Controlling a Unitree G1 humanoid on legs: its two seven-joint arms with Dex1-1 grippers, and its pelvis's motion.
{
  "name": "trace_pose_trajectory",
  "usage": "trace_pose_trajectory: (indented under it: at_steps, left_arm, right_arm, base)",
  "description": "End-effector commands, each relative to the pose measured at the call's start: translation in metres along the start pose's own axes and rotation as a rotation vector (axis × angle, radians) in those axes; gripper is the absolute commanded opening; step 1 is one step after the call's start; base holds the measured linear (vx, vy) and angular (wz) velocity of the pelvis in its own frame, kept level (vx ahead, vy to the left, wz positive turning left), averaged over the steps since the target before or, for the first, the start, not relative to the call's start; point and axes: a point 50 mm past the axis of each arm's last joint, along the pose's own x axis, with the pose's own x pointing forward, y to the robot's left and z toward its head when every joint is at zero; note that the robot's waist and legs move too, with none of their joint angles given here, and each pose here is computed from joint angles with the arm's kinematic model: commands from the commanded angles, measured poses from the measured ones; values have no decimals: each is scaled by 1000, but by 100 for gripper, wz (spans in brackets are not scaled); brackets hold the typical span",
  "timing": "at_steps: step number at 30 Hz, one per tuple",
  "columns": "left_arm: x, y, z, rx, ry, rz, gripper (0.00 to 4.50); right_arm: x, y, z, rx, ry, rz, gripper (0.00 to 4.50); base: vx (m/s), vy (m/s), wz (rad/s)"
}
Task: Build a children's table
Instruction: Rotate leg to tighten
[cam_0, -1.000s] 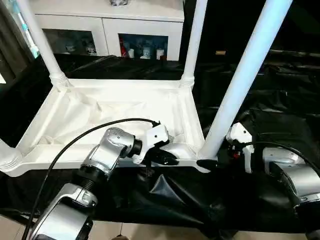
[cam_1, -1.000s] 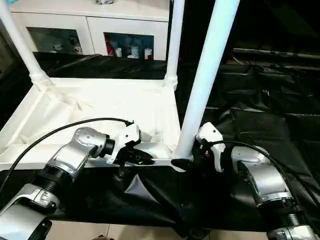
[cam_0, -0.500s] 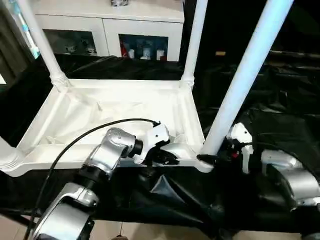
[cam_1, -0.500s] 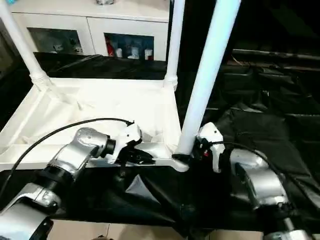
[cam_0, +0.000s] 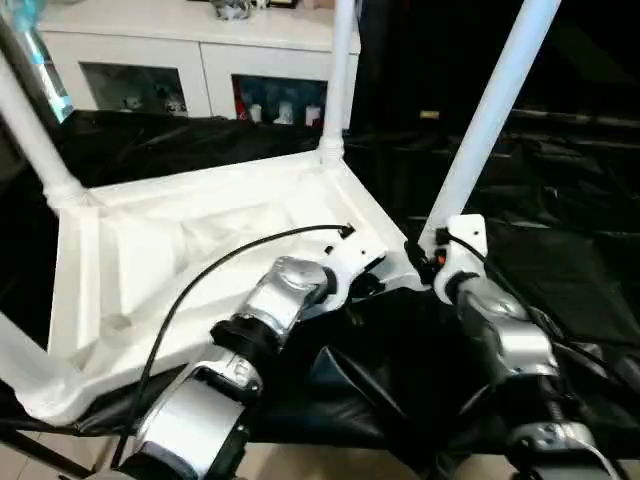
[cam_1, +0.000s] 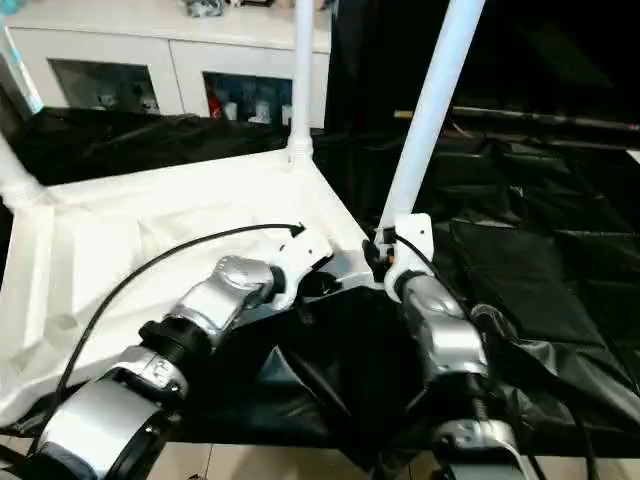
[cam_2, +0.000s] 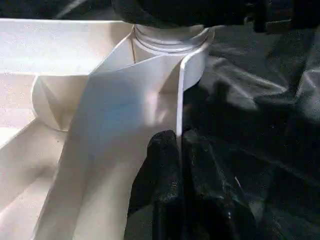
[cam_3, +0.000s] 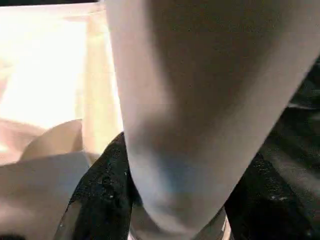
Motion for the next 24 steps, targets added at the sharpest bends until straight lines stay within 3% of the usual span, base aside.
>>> trace_pose_trajectory:
  at_steps: [1,4,5,7,12,17,18,21,24]
  left_arm:
    - [15,-18,19,26,-68,-15,0]
    - [15,-15,19,48,-75,-5,0]
    - [14,-14,19,55,-85,-8,0]
    - [12,-11,18,60,-95,-8,0]
    - [8,-6,19,69,-124,-13,0]
    - [5,-5,18,88,-152,-36,0]
    - [4,-6,17,86,-176,-59,0]
    - [2,-6,17,81,-208,-70,0]
    - [-3,-1,18,44,-258,-51,0]
  right_arm:
    - [4,50,-23,21,109,165,198]
    - [6,50,-20,1,84,137,198]
    - [6,47,-19,34,74,129,232]
    - [6,42,-18,67,64,112,253]
    - [1,27,-14,11,47,68,286]
    - [-21,11,-10,-40,9,102,300]
    - [-38,3,-14,-49,12,113,300]
    - [-60,-4,-21,-68,27,129,300]
    - [-69,-1,-18,-67,11,164,300]
  base:
    - [0,0,0]
    - [0,0,0]
    - [0,0,0]
    - [0,0,0]
    - [0,0,0]
    - [0,0,0]
    - [0,0,0]
    - [0,0,0]
    - [0,0,0]
